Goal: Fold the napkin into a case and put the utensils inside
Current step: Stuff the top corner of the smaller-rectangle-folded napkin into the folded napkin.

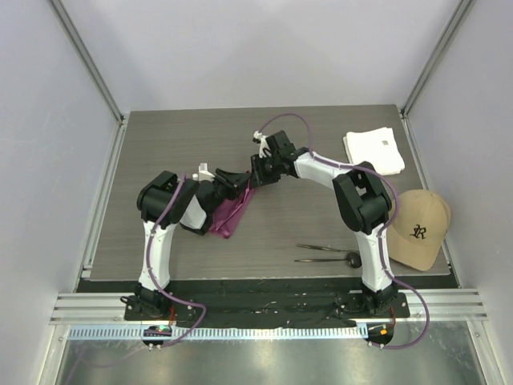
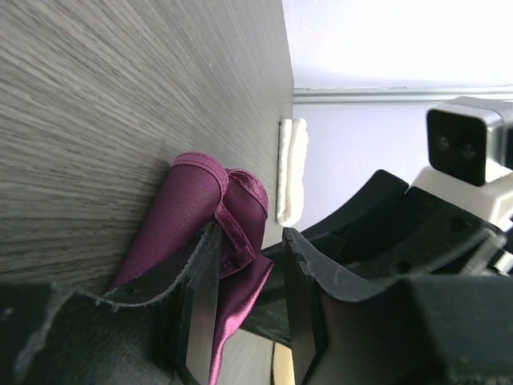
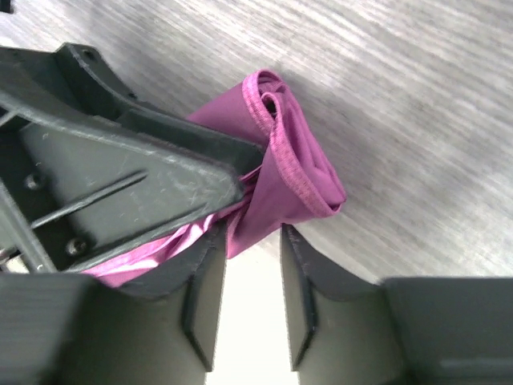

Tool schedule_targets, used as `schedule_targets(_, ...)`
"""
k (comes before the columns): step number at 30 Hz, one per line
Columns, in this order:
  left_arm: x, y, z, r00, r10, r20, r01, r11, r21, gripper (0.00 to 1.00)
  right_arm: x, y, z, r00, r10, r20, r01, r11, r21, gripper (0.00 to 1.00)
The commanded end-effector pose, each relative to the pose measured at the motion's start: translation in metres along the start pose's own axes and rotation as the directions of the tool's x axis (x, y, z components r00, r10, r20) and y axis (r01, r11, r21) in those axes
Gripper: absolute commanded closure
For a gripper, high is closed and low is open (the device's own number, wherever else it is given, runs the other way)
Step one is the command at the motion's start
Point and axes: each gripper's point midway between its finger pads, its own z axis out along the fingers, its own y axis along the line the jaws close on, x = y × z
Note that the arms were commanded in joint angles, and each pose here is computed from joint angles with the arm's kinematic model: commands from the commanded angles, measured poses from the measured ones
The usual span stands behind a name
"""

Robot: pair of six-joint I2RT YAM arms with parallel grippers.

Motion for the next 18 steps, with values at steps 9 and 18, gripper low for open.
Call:
schedule_targets(9, 0.013, 0.027, -0.012, 0.995, -0.06, -0.076, 0.048, 0.987, -0.151, 0.56, -0.032, 0.015, -0.037, 0.984, 0.059, 0.168, -0.046, 0.996, -0.077, 0.5)
schedule_targets(18, 0.011, 0.004, -0.013, 0.996, -0.032, -0.085, 0.02, 0.991, -0.13, 0.54, -0.032, 0.011, -0.022, 0.981, 0.117, 0.156, -0.105, 0.991, -0.083, 0.5)
